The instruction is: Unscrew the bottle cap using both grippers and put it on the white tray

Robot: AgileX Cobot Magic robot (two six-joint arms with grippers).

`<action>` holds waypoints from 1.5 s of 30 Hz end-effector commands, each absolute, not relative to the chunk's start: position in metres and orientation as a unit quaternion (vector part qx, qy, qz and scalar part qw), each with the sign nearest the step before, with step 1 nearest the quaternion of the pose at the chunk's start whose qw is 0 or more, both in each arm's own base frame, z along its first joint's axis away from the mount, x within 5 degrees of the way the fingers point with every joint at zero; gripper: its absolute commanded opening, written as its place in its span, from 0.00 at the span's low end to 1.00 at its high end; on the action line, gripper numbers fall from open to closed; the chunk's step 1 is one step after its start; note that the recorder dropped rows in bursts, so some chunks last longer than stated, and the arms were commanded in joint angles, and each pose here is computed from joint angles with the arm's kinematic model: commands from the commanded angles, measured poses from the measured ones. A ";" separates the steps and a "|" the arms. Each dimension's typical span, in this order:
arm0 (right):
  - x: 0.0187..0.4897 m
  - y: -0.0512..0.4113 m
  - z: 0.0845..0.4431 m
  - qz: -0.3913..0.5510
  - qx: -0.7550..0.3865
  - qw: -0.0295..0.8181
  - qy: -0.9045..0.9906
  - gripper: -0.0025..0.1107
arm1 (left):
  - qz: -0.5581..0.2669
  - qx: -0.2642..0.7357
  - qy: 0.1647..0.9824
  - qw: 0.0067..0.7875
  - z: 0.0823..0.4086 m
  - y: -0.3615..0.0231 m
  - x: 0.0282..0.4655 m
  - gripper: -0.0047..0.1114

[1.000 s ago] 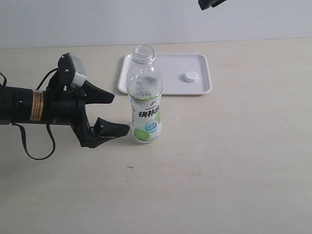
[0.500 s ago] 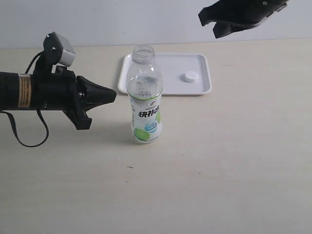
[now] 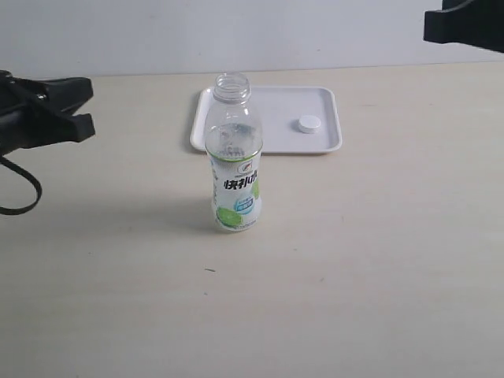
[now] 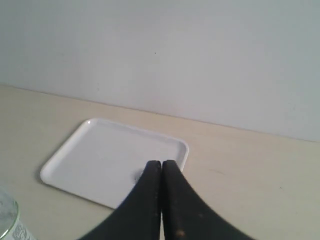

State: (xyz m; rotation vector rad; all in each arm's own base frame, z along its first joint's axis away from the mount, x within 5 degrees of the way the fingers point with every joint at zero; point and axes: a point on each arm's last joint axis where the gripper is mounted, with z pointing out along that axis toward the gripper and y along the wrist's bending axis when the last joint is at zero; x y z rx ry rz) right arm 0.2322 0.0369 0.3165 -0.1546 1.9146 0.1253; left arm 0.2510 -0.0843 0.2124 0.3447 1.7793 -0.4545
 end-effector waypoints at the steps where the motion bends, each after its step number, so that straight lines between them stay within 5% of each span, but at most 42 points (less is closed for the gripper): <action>1: 0.215 0.034 0.332 0.052 -0.065 0.605 0.792 0.02 | -0.171 0.116 0.746 0.634 0.229 -0.070 0.227 0.04; 7: 0.207 0.032 0.340 0.053 -0.065 0.620 0.780 0.02 | -0.152 0.115 0.750 0.634 0.238 -0.061 0.200 0.04; 33: 0.208 0.032 0.340 0.052 -0.065 0.619 0.781 0.02 | -0.151 0.115 0.751 0.633 0.239 -0.061 0.199 0.04; 45: 0.208 0.032 0.340 0.052 -0.065 0.619 0.781 0.02 | -0.080 0.191 0.693 0.691 0.263 -0.057 0.184 0.04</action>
